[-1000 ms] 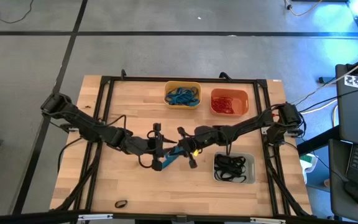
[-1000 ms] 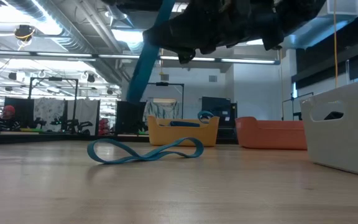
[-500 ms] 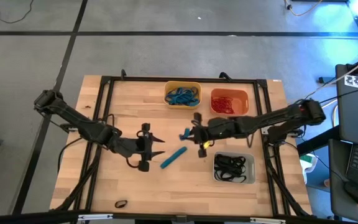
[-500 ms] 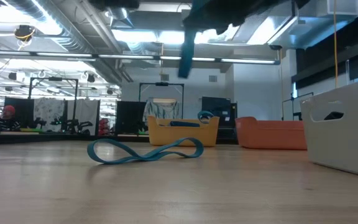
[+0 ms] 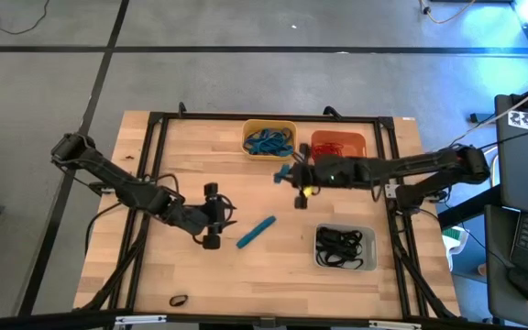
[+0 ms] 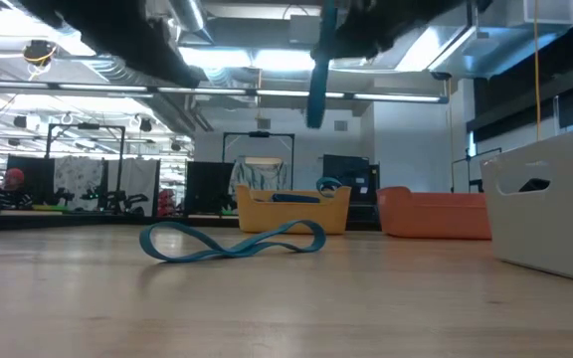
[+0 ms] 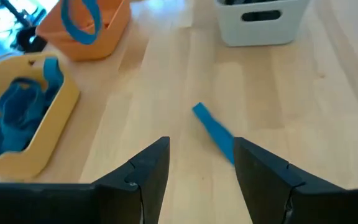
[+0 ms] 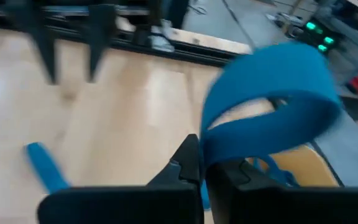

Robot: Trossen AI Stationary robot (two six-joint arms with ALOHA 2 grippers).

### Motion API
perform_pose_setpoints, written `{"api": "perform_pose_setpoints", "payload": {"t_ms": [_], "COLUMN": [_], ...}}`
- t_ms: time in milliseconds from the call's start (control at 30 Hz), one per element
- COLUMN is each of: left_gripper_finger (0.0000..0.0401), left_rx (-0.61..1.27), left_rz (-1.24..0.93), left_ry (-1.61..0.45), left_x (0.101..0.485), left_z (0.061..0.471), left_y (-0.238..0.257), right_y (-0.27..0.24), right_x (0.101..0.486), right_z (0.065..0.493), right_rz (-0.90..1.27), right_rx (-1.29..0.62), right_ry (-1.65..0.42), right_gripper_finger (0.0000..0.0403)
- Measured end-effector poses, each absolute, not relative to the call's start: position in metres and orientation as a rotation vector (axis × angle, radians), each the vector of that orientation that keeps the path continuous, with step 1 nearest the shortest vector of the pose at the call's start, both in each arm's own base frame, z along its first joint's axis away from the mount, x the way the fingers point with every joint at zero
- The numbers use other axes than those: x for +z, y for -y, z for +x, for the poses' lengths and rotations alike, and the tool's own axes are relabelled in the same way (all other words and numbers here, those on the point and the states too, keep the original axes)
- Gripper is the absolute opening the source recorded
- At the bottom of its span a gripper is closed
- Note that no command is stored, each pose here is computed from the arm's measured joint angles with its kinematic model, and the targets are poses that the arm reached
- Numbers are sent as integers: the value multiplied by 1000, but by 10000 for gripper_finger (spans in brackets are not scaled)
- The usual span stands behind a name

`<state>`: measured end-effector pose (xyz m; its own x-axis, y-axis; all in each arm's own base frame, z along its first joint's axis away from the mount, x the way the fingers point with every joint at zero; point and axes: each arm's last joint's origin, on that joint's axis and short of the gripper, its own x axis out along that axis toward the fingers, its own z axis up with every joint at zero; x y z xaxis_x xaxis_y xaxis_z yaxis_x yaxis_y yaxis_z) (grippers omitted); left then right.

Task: Sort rubber bands into baskets
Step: Put the blue rubber band into the yellow bin

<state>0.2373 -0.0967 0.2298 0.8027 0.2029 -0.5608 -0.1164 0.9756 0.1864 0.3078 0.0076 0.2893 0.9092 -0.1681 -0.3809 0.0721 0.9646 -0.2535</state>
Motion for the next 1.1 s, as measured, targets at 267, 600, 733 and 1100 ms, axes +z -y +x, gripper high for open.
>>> {"api": "perform_pose_setpoints", "payload": {"t_ms": [267,600,733,1100], "left_gripper_finger": [175,175,175,175], "left_rx": [239,254,254,254], "left_rz": [110,83,84,84], "left_ry": [-637,-621,-622,-622], "left_x": [221,222,222,222], "left_z": [239,241,241,241], "left_y": [82,79,79,79], "right_y": [48,96,108,142], "right_x": [281,250,241,202], "right_z": [314,330,336,345], "right_rz": [-193,-154,-149,-87], "right_rx": [-272,-390,-422,-529], "right_ry": [-424,-444,-425,-466], "right_gripper_finger": [11,11,11,26]}}
